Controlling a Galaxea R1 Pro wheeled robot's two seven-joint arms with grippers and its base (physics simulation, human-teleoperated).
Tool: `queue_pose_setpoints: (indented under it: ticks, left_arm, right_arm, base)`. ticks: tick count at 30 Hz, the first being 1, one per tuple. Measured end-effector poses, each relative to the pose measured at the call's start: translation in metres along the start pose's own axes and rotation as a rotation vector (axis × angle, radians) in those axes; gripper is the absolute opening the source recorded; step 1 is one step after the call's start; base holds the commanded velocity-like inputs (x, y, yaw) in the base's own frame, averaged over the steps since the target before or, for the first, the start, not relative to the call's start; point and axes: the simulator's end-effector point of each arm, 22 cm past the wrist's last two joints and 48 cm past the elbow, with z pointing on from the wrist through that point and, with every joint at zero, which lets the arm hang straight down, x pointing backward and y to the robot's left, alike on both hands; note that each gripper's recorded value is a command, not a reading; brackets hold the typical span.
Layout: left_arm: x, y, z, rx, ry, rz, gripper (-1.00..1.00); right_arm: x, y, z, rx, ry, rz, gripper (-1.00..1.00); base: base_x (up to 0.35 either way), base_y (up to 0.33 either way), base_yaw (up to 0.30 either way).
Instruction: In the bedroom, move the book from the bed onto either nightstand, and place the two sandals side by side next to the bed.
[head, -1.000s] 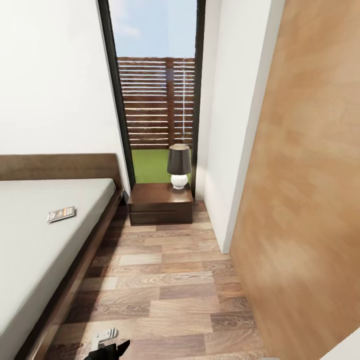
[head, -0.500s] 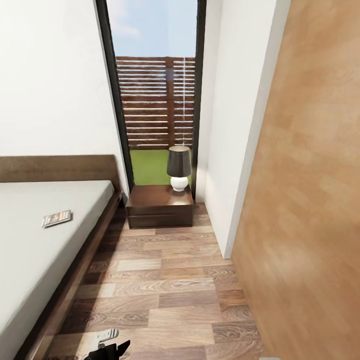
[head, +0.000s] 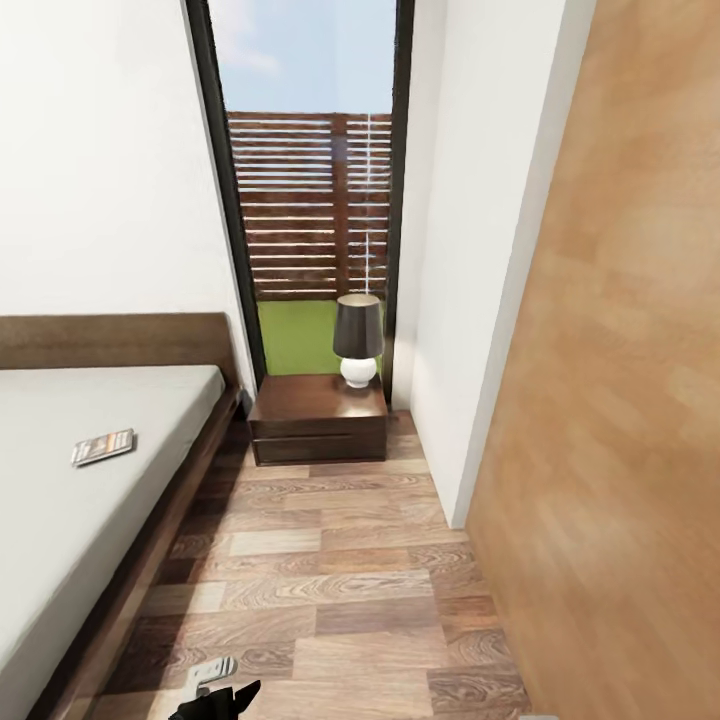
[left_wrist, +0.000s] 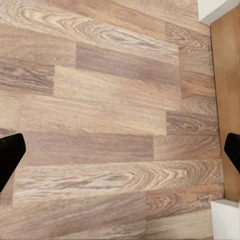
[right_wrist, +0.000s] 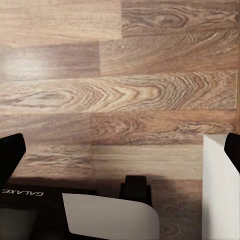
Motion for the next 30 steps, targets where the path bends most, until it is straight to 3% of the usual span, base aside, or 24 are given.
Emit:
queue_pose_setpoints:
  ticks: [30]
  left_arm:
    - [0.0000,-0.0001,0.0000,0.000,0.000,0.000,1.00]
  right_arm:
    - [0.0001,0.0003,0.0000,0.000,0.000,0.000,1.00]
  base:
    - [0.332,0.000,0.037]
